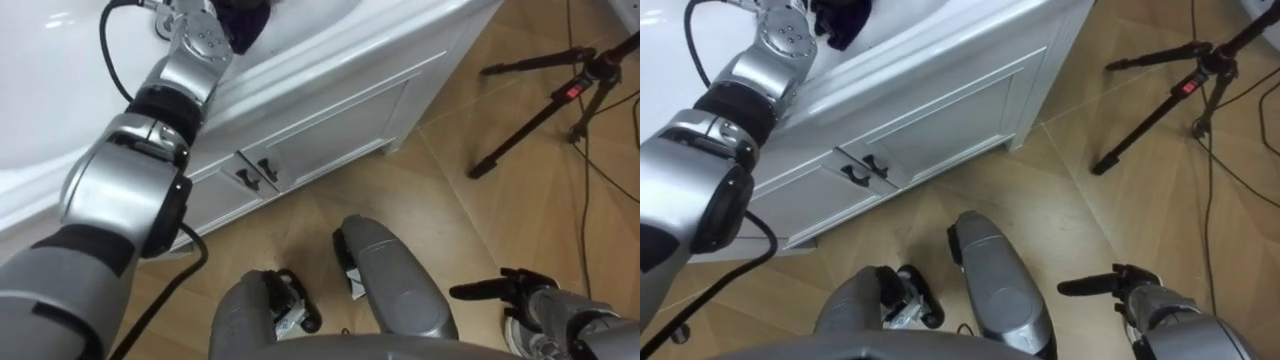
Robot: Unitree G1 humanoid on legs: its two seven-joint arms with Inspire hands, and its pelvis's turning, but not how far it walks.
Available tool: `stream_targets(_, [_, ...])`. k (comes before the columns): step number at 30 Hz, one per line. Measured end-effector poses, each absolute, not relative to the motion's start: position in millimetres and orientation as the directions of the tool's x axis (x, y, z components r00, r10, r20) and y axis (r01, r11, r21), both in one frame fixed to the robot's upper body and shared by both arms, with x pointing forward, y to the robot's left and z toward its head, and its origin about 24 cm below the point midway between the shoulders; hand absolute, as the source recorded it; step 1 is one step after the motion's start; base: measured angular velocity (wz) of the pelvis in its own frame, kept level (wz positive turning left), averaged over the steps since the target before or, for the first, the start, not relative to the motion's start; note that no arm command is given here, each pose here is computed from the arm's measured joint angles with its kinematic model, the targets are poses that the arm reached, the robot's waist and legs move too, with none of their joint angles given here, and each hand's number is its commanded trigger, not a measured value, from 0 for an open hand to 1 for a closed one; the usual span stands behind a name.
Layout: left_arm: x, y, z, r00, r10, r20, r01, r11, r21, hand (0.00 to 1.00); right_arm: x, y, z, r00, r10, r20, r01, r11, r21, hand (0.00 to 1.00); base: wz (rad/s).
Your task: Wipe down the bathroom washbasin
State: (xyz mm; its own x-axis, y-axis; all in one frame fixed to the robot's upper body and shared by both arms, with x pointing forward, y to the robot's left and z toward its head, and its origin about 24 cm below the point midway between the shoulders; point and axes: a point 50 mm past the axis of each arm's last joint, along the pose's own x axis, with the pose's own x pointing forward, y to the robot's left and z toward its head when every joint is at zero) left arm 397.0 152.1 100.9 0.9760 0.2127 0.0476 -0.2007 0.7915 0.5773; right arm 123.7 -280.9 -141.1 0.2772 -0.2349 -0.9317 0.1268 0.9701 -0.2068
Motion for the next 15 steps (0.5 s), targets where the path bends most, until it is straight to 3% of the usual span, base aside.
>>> stream_targets(15, [397.6,146.9,110.1,0.978,0.158,0.135,-0.208,0.751,0.627,1.00,118.9,-284.0,-141.3,0.274,-0.233,-0.933,0.116,0.971,-0.208,0.00,-0.06])
